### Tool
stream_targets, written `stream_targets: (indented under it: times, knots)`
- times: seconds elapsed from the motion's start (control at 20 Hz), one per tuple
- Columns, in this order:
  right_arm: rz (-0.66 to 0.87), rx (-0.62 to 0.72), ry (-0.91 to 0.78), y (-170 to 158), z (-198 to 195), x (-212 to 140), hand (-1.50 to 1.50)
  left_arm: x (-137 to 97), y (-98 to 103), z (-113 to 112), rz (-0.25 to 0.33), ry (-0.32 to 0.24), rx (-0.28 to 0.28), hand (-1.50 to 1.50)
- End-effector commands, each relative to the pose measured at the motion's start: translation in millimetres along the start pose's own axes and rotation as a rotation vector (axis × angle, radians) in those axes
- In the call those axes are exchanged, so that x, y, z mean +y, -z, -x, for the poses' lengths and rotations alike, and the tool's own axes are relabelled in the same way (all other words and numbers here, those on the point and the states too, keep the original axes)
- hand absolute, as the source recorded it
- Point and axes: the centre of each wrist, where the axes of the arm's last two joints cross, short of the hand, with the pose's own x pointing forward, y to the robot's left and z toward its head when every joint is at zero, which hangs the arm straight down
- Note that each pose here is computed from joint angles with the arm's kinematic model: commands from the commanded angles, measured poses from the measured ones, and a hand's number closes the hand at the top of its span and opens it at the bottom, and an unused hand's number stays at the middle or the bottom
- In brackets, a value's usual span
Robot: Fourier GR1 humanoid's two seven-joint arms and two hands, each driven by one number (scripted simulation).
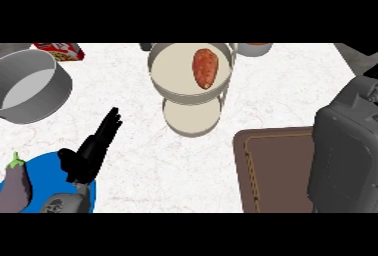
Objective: Pick the sweet potato from the tray and place it in the tiered basket
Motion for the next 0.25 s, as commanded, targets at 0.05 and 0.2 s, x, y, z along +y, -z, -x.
stream_targets:
  times: [0.05,0.2]
  knots:
    - [0.044,0.170,0.035,-1.1,17.5,-70.9,-1.50,19.3,-2.0,-0.8,-0.021,-0.002,0.004,0.00]
    - [0.016,0.162,0.003,-6.8,33.9,-107.2,-1.50,13.6,-9.6,4.5,-0.044,0.004,0.013,0.00]
